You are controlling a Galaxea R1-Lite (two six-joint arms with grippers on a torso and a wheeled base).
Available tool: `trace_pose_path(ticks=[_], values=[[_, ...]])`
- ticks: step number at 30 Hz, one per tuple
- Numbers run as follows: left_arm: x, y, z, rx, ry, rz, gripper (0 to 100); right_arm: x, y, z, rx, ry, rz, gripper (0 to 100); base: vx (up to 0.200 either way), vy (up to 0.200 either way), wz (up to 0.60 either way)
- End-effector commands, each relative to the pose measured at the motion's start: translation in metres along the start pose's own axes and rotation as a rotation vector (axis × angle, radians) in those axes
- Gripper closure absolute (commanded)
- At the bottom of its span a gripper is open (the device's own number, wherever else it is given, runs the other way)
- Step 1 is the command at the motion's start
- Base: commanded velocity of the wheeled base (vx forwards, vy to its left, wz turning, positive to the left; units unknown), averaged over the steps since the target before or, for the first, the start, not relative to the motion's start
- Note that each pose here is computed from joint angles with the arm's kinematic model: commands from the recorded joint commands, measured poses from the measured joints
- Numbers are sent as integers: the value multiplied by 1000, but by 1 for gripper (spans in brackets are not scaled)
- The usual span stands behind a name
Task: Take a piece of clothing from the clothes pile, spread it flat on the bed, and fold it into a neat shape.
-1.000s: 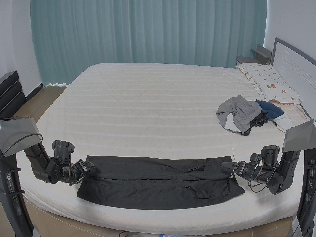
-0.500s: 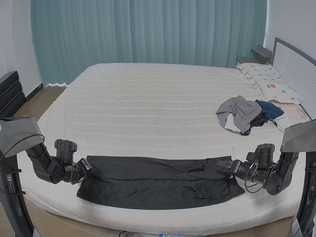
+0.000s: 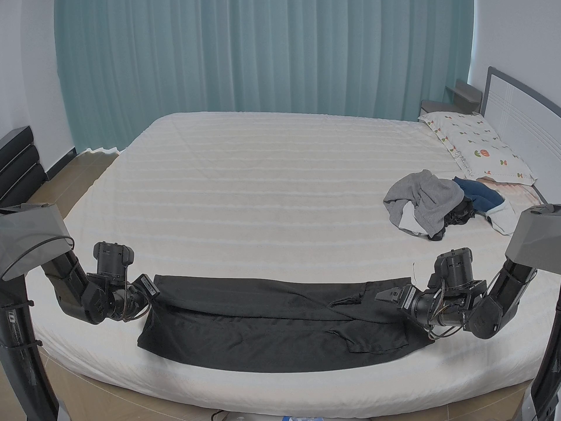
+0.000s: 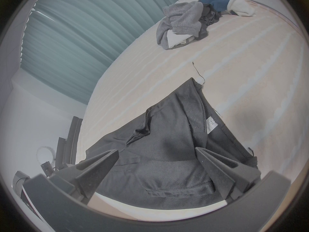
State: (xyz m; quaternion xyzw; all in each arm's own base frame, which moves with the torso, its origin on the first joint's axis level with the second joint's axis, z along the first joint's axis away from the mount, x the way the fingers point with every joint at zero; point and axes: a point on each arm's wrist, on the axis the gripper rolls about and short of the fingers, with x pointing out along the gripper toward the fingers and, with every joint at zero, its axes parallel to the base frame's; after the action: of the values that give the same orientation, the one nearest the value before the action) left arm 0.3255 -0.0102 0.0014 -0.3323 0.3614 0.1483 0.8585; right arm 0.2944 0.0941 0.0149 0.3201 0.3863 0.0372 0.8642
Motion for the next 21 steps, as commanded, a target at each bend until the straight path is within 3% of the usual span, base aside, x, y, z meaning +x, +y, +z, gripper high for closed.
trace_pose_path(ticks=[1, 12, 15, 19, 21], values=[[-2, -2, 2, -3, -10, -9, 100, -9, 12, 9, -6, -43, 29, 0, 0, 0, 0], [-4, -3, 3, -17, -16, -15, 100, -27, 18, 4, -10, 25, -16, 0, 0, 0, 0], [-4, -3, 3, -18, -14, -17, 100, -23, 18, -2, -15, 56, -23, 0, 0, 0, 0], [-4, -3, 3, -18, -13, -16, 100, -7, 19, -16, 42, 108, -38, 0, 0, 0, 0], [-4, -3, 3, -18, -12, -17, 100, 10, 13, -28, 48, 145, -82, 0, 0, 0, 0]])
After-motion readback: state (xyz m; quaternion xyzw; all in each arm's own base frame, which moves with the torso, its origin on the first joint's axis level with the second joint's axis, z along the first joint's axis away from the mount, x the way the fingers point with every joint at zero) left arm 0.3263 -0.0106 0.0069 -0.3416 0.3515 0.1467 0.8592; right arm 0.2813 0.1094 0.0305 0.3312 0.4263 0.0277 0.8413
